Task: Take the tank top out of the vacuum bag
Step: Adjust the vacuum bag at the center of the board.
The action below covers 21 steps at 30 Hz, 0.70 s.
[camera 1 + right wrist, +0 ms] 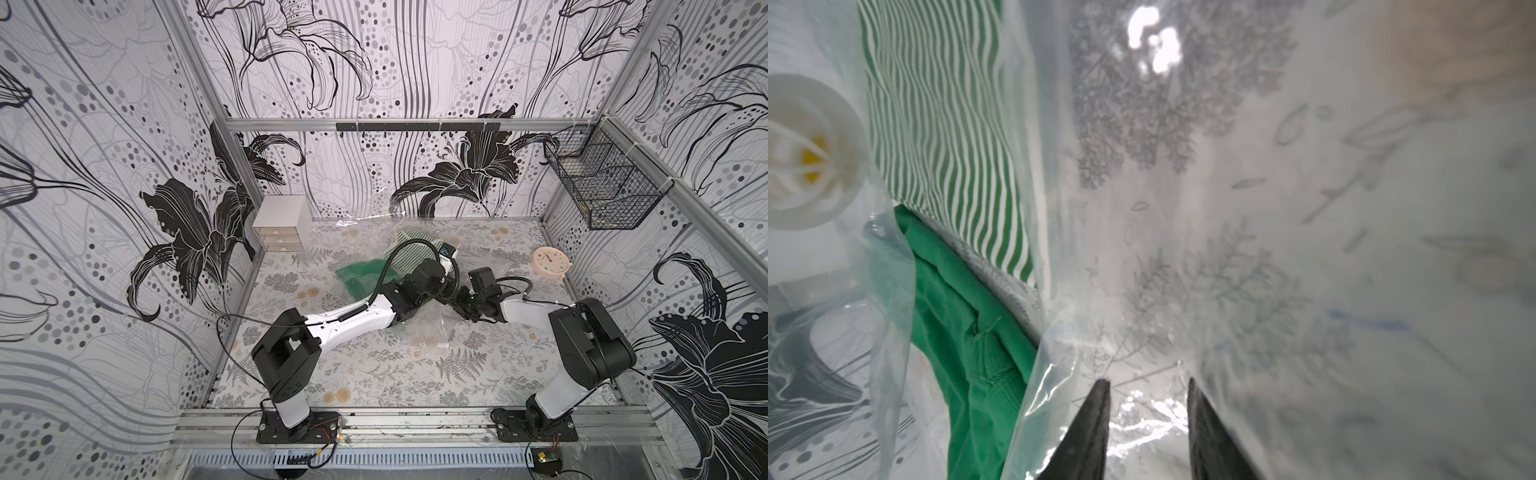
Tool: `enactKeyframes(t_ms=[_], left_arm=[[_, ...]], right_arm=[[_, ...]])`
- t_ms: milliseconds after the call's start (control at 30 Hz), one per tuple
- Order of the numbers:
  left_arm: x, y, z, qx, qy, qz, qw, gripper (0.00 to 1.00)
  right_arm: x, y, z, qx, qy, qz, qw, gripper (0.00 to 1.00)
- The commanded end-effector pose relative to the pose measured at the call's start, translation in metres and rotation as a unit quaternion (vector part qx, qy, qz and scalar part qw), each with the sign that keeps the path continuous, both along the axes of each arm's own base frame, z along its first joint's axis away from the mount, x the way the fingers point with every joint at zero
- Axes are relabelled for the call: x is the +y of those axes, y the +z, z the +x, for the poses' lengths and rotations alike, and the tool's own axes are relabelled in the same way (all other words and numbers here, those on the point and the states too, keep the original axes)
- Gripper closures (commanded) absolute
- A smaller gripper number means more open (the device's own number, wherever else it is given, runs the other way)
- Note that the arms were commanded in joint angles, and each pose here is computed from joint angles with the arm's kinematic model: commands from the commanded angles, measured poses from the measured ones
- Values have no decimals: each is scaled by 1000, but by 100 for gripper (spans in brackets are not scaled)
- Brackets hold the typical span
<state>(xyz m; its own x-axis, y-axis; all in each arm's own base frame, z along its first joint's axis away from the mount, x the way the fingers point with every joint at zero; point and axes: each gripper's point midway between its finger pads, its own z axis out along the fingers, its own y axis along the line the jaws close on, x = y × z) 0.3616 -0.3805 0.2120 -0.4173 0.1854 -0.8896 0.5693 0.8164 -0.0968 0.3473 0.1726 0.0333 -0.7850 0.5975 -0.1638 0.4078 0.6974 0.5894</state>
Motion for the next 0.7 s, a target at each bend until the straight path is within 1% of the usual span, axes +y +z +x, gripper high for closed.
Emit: enactKeyframes(t_ms=[0, 67, 100, 167, 233, 433, 567, 667], left_arm=[[1, 38, 7, -38, 8, -40, 998, 100], [-4, 34, 6, -32, -1, -39, 999, 100], [-5, 34, 6, -30, -4, -42, 999, 100], [-9, 29, 5, -22, -9, -46, 999, 100], [-12, 26, 5, -15, -13, -51, 998, 100], [-15, 23, 3, -7, -16, -55, 998, 100], [-12, 21, 2, -4, -14, -51, 999, 100], [-12, 21, 1, -3, -15, -50, 999, 100]], right_arm=[[-5, 9, -9, -10, 15, -17, 1000, 62], [23, 45, 3, -83, 73, 38, 993, 50], [29, 57, 6, -102, 87, 49, 990, 47], [32, 73, 9, -121, 97, 46, 987, 46], [31, 77, 14, -134, 94, 40, 986, 47], [52, 69, 41, -133, 107, 67, 983, 49], [60, 61, 57, -132, 116, 65, 982, 51], [62, 44, 66, -115, 107, 63, 986, 52]])
